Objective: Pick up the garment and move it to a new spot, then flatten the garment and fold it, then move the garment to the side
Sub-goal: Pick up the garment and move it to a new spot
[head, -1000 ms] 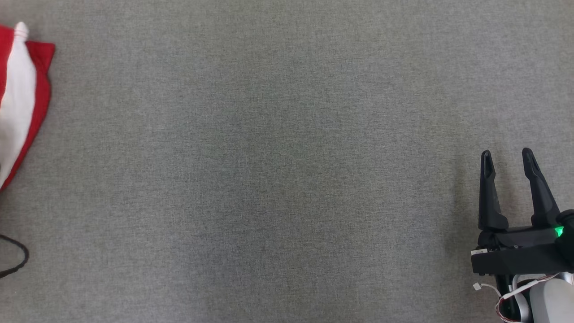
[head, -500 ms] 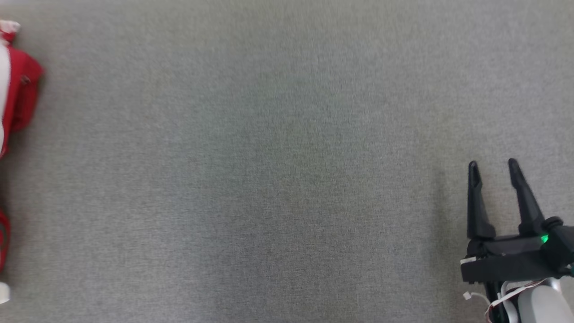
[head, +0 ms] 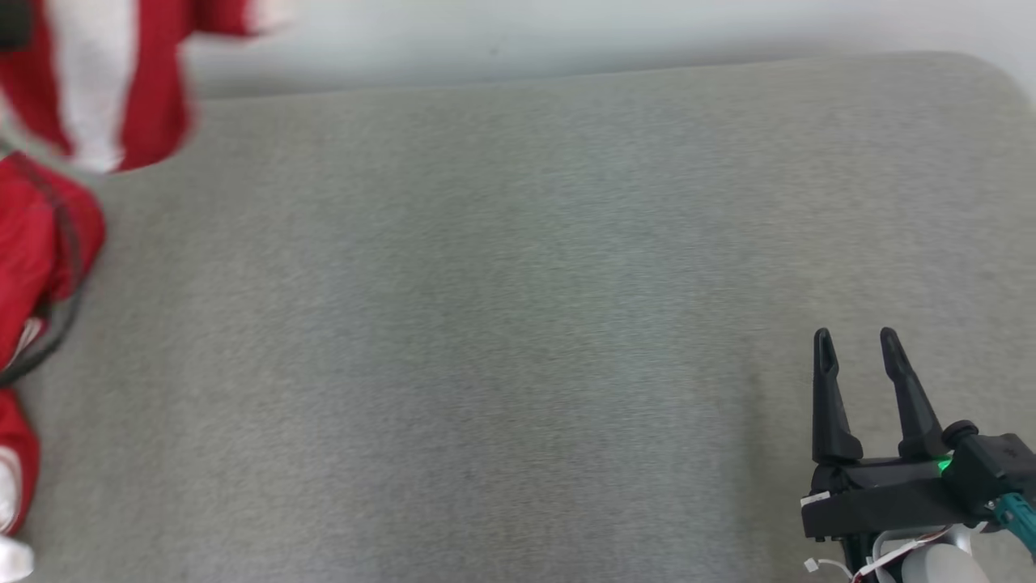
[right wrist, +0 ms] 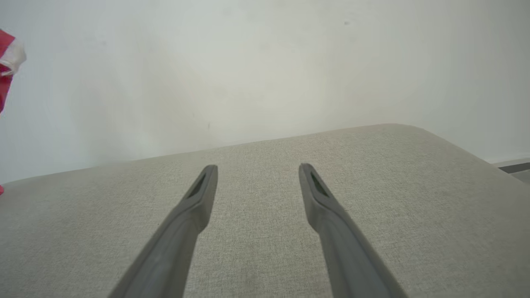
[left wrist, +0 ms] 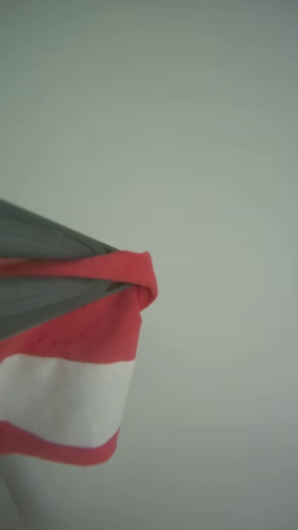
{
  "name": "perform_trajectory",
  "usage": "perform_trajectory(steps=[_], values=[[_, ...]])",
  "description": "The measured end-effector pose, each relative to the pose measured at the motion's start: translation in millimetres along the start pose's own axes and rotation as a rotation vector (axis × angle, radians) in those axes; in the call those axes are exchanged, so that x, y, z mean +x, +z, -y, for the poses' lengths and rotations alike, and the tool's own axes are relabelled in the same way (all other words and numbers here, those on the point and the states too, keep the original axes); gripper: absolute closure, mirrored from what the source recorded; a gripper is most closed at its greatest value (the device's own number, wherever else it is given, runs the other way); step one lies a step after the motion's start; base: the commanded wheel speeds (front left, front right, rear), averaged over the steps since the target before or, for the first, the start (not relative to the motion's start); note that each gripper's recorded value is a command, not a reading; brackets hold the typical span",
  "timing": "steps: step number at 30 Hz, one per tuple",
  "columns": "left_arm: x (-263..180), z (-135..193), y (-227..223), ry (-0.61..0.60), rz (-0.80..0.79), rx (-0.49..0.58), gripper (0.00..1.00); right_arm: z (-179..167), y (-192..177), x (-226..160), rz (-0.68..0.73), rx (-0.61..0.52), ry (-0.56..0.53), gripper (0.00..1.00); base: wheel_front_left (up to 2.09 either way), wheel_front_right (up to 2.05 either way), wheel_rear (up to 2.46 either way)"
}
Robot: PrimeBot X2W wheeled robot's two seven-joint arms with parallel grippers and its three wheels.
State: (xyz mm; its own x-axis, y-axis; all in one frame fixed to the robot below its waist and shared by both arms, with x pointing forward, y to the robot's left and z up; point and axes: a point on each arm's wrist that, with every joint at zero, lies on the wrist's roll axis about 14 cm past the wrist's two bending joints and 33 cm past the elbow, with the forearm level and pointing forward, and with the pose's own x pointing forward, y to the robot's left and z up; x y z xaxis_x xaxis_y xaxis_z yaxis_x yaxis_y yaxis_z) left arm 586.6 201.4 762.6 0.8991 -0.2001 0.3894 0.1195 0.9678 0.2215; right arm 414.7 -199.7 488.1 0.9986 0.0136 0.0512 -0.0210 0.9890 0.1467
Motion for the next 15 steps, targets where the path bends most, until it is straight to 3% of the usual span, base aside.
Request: perform_trajectory(steps=[4,8,15], values=[[15,60,44,-0.137,0.1,-0.033,1.0,12,5,-13,0.008,0.007,-0.047,0.0,0.0,0.0,0.0],[21,131,67,-0.287,0.156,-0.141,1.0,30,9,-29,0.01,0.006,-0.11,0.0,0.0,0.0,0.0],[13,226,57,-0.457,0.138,-0.306,1.0,58,20,-51,0.032,-0.004,-0.208,0.0,0.0,0.0,0.0]])
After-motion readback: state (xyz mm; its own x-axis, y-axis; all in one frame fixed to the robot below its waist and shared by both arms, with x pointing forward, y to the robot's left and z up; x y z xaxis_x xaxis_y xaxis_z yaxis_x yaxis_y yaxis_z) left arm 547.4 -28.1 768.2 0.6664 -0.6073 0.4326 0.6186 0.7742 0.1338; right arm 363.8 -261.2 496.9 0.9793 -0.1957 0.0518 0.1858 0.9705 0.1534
